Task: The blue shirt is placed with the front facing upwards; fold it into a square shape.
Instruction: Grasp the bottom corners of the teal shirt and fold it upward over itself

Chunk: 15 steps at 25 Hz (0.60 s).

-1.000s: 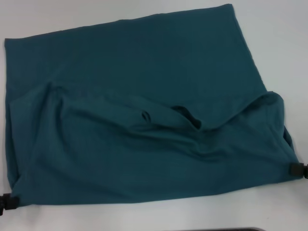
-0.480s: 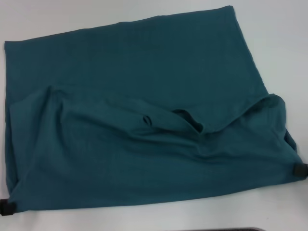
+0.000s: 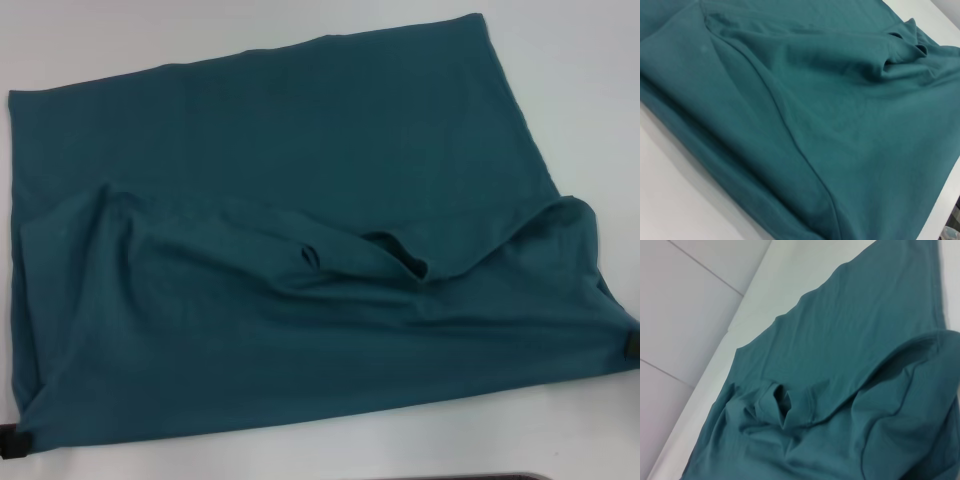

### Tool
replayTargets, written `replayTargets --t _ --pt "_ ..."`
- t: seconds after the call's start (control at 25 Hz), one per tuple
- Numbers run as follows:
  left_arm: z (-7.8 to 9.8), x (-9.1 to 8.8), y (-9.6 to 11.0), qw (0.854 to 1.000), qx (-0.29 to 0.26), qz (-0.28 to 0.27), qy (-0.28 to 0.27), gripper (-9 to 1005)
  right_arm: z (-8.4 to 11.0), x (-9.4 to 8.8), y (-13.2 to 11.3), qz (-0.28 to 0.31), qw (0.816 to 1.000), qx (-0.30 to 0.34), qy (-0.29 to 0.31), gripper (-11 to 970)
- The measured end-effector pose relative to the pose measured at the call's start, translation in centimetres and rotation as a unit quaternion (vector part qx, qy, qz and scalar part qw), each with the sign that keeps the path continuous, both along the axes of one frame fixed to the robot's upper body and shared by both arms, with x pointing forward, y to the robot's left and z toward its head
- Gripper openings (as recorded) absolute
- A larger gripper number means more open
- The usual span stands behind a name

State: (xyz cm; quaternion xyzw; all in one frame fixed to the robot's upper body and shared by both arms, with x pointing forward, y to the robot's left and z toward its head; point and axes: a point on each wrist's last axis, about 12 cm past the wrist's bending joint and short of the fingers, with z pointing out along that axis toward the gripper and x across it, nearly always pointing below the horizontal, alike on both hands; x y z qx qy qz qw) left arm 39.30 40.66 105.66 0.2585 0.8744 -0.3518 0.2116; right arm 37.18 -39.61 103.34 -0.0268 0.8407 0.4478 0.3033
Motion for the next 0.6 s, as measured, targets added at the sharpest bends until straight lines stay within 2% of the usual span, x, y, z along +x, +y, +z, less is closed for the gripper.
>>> replayTargets --t 0.24,0.6 --pt "0.0 0.1 0.0 1.0 0.001 -0.001 -0.002 70 0.0 -0.1 -0.1 -0.002 1.0 0.0 0.001 80" --pt "0.5 0.8 0.0 1.0 -0.005 0.003 -0.025 69 0.5 1.0 0.4 0.018 1.0 0.009 -0.017 81"
